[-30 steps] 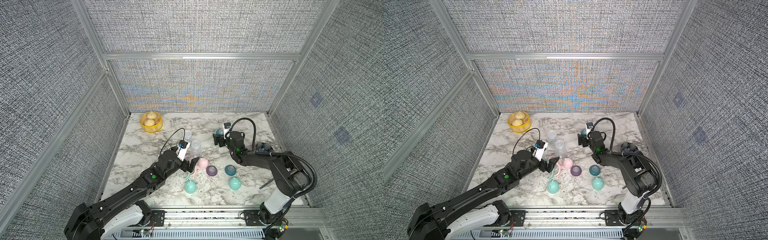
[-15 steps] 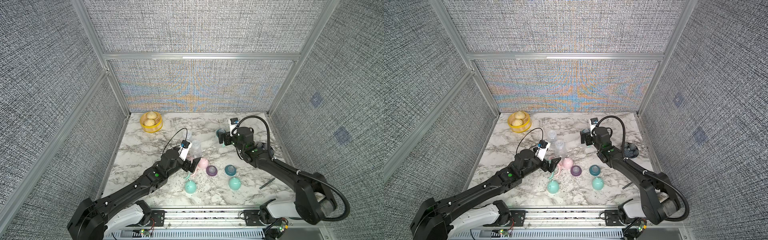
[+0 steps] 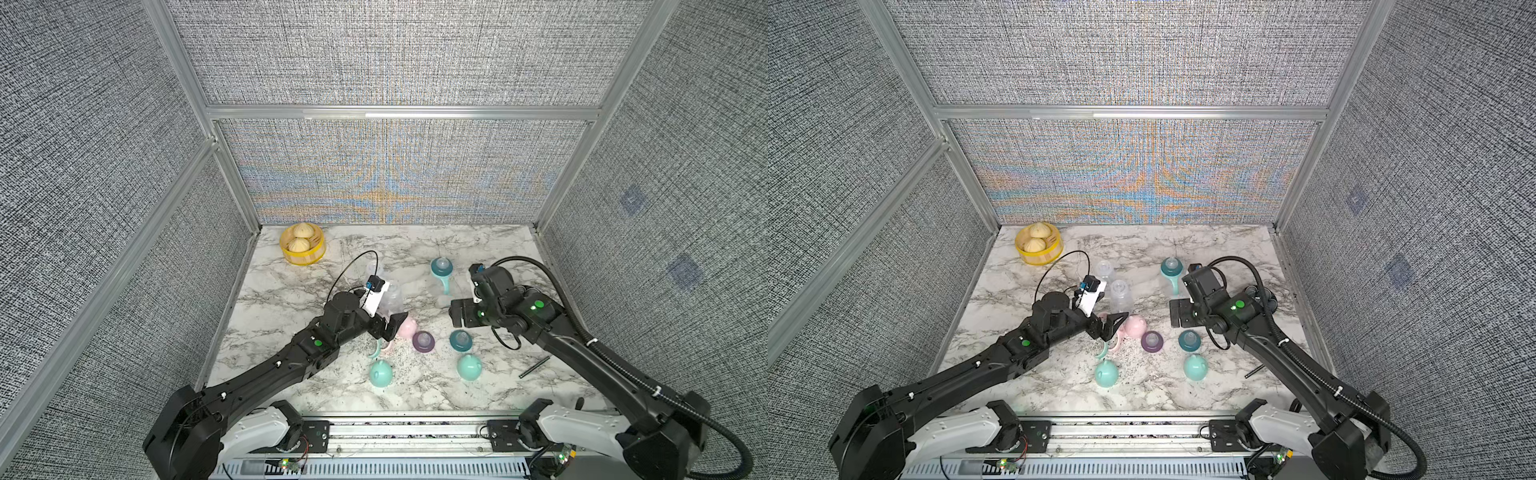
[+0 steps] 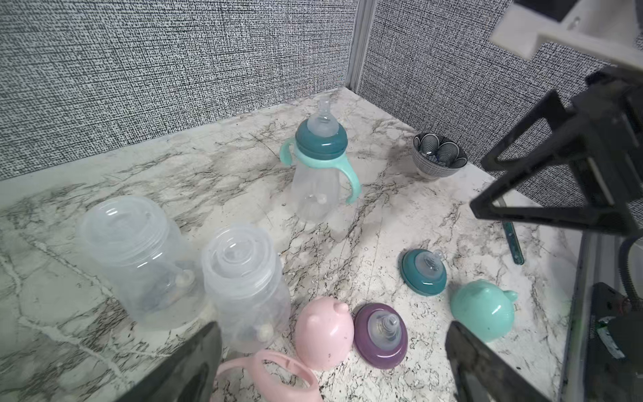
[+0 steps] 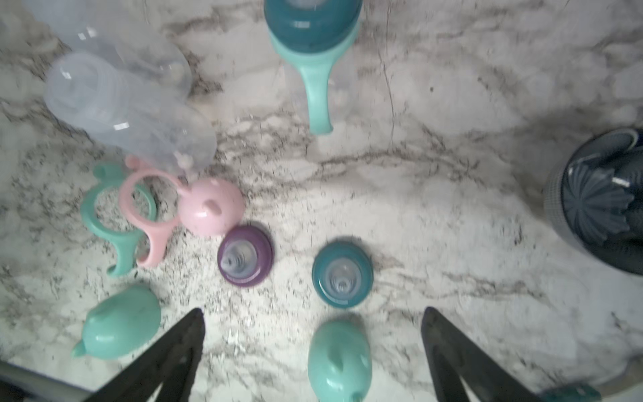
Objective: Assemble the baby bottles
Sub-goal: Place the baby bottle at the center of the board, then pick up the lid from the center of the board.
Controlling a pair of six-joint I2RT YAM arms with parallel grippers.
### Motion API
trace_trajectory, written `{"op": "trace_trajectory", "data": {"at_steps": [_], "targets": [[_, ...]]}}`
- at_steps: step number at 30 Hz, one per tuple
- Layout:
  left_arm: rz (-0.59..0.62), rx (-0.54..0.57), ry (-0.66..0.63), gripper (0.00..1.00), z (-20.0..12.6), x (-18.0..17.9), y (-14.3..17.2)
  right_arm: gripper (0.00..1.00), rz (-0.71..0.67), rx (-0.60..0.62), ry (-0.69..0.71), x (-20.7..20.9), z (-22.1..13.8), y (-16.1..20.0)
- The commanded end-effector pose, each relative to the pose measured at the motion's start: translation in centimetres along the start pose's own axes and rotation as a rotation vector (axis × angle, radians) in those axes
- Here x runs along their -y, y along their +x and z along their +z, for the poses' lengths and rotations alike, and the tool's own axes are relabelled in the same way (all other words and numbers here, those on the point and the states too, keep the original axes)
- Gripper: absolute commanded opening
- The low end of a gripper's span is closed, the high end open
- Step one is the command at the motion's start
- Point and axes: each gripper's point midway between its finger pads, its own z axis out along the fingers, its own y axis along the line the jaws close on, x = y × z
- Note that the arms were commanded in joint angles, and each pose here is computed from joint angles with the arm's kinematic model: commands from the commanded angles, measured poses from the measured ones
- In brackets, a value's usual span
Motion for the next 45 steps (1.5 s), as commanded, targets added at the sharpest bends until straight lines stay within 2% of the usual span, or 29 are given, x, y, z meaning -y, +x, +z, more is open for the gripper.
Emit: {"op": "trace_trajectory", "data": {"at_steps": [1,11,16,24,31,45], "targets": [[0.005,0.029,0.02,1.0,0.0,0.3,-0.7,0.96,0.024,-0.223,0.081,1.6,-0.7,5.6],[0.013,0.028,0.015,1.0,-0.4,0.3,-0.8,0.9,0.099,-0.352,0.041,1.0,3.0,12.0],[0.011,0.022,0.019,1.0,-0.2,0.4,-0.8,0.85,0.086,-0.341,0.027,0.5,5.2,12.5],[0.01,0.014,0.015,1.0,-0.1,0.3,-0.6,0.82,0.07,-0.377,0.032,0.3,8.4,13.9],[0.011,0.005,0.015,1.0,0.3,0.2,-0.4,0.77,0.046,-0.383,0.038,-0.1,9.4,14.4],[0.012,0.002,0.014,1.0,0.3,0.2,-0.4,0.77,0.039,-0.353,0.05,-0.3,10.7,14.1]]}}
